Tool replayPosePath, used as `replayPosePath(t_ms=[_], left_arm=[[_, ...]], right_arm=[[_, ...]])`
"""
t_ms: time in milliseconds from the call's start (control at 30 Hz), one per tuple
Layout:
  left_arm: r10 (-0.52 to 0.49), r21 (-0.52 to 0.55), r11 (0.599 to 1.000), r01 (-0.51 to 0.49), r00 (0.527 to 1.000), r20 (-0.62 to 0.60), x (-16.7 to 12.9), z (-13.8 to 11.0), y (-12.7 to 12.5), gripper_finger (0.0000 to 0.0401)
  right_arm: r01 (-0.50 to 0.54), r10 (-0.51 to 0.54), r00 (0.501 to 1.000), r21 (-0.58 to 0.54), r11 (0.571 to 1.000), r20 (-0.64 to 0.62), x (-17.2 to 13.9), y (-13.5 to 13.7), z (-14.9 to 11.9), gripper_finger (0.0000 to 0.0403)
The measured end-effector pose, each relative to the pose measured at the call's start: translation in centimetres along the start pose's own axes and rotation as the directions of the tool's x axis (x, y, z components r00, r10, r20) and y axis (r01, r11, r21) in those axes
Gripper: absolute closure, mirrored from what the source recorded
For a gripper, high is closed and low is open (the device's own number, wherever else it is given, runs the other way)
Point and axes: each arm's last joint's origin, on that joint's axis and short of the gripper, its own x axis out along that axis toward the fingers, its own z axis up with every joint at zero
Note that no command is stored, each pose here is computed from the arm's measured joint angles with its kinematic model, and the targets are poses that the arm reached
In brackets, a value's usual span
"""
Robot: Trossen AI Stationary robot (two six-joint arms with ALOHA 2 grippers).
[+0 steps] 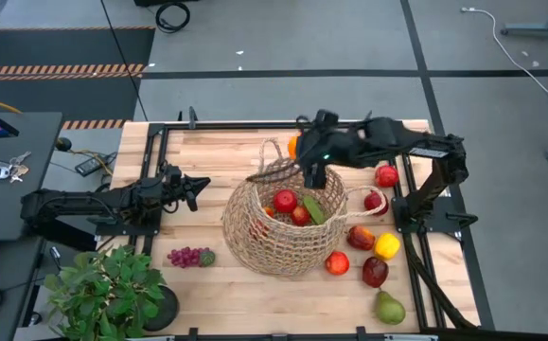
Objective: Build produce basket
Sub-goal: Put the orange into the brown basket
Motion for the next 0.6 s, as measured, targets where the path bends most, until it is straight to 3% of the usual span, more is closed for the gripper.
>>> replayPosePath(t_ms=[200, 600], left_arm=[[0.000, 0.000, 1.000, 0.000, 1.000, 0.000, 0.0, 0.0, 0.0, 0.0369], [0.000, 0.000, 1.000, 0.000, 1.000, 0.000, 0.0, 0.0, 0.0, 0.0364]], right_arm=[[-0.238, 0.232, 0.960, -0.024, 0.971, -0.160, 4.7, 2.4, -2.2, 0.0057], [-0.272, 0.259, 0.932, -0.015, 0.962, -0.255, 11.3, 5.0, -6.0, 0.0057]])
